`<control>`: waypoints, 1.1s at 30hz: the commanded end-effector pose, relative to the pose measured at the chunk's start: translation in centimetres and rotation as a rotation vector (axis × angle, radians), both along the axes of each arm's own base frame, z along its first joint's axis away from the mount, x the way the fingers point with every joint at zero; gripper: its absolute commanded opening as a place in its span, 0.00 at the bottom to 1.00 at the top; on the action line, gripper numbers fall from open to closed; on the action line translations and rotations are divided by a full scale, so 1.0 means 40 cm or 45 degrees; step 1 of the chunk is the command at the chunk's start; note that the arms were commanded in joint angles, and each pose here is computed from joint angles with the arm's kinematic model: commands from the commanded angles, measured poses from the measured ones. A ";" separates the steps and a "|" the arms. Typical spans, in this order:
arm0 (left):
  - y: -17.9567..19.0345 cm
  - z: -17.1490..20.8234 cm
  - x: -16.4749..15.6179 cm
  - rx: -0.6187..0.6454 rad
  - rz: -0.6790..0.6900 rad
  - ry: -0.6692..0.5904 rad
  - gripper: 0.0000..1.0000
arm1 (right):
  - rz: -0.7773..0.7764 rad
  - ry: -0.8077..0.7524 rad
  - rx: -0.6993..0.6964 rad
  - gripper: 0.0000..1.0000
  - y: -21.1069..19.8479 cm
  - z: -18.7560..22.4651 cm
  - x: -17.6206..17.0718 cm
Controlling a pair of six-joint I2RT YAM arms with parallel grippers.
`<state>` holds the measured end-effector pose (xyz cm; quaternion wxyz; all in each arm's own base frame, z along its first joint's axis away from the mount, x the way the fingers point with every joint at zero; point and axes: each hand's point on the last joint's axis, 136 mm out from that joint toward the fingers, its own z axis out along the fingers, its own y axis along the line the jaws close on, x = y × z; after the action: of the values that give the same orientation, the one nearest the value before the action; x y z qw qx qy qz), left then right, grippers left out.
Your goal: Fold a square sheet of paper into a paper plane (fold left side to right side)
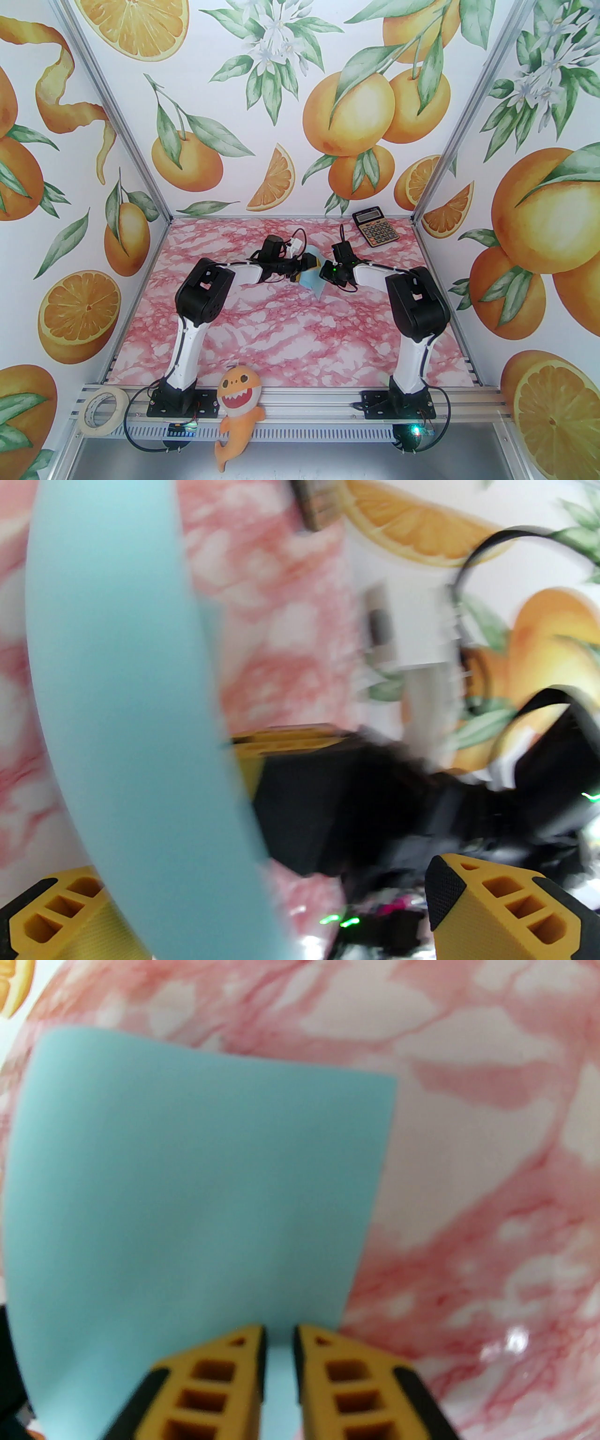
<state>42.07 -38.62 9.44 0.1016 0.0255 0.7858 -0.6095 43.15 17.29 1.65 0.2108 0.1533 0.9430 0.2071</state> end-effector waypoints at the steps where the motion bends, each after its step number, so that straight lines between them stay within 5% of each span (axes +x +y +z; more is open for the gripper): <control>1: 0.028 0.073 0.040 -0.245 0.031 -0.043 0.95 | 0.002 0.147 -0.040 0.20 -0.019 -0.084 -0.065; 15: 0.042 0.014 0.063 -0.100 0.016 -0.079 0.96 | 0.005 0.143 -0.039 0.20 -0.018 -0.077 -0.065; 33: -0.110 0.008 0.119 -0.154 -0.071 -0.148 0.97 | 0.025 0.154 -0.025 0.19 -0.012 -0.079 -0.073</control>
<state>46.23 -42.60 9.52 0.1258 0.0704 0.7438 -0.6527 43.22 17.44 1.70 0.2124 0.1514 0.9415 0.2134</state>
